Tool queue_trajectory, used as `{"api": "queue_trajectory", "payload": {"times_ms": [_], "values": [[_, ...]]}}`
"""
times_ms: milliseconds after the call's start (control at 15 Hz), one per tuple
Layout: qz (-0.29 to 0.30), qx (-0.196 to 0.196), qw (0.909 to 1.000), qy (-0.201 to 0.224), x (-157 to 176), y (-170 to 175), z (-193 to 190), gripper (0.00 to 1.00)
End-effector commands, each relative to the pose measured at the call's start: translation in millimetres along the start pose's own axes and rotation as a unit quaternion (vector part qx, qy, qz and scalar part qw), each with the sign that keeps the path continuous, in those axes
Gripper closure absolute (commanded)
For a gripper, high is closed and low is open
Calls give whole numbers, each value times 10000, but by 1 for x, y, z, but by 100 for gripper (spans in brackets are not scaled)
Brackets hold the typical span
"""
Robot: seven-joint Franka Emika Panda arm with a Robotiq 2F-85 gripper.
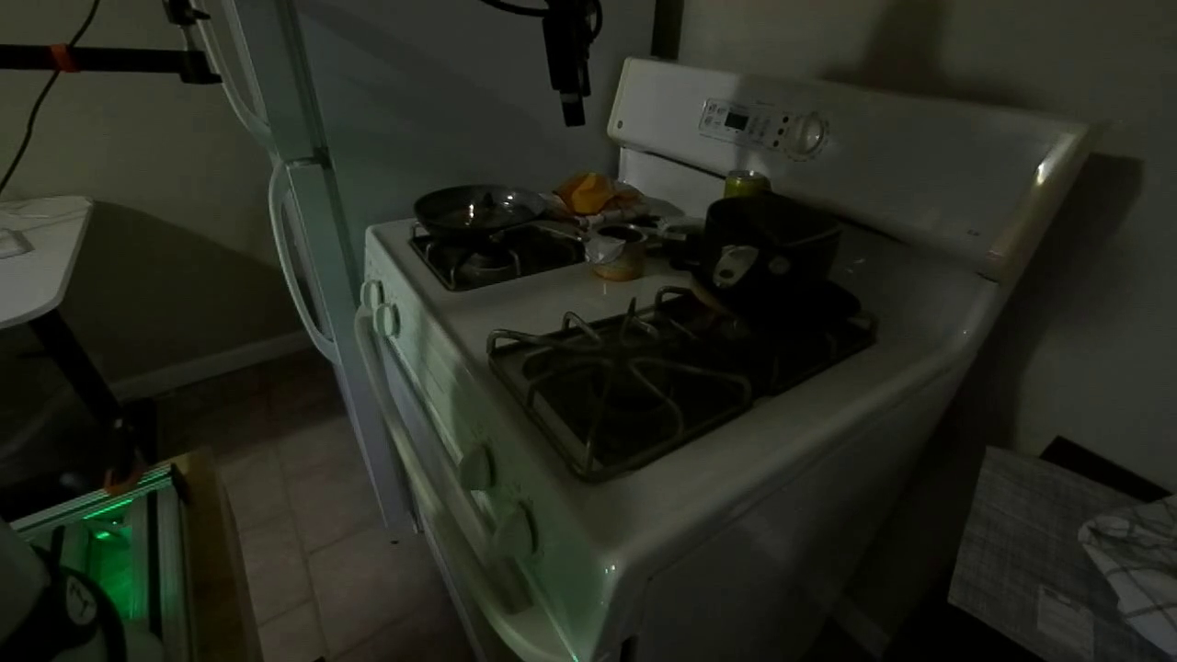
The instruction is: Put one jar in the black pot.
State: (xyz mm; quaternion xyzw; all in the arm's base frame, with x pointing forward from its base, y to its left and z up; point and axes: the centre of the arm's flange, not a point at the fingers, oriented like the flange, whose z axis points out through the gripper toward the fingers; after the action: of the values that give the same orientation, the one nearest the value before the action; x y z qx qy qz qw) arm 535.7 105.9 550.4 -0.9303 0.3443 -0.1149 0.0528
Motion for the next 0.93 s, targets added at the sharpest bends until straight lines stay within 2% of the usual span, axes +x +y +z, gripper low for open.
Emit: {"api": "queue_trajectory", "payload": {"times_ms": [0, 133, 400, 667, 867], "values": [[352, -12, 9994, -13, 22, -34, 26, 0], [218, -115, 9997, -24, 42, -59, 48, 0], [94, -370, 9989, 260, 85, -114, 85, 0], [50, -377, 9991, 189, 97, -166, 136, 0], [253, -501, 9983, 131, 101, -195, 172, 0]]}}
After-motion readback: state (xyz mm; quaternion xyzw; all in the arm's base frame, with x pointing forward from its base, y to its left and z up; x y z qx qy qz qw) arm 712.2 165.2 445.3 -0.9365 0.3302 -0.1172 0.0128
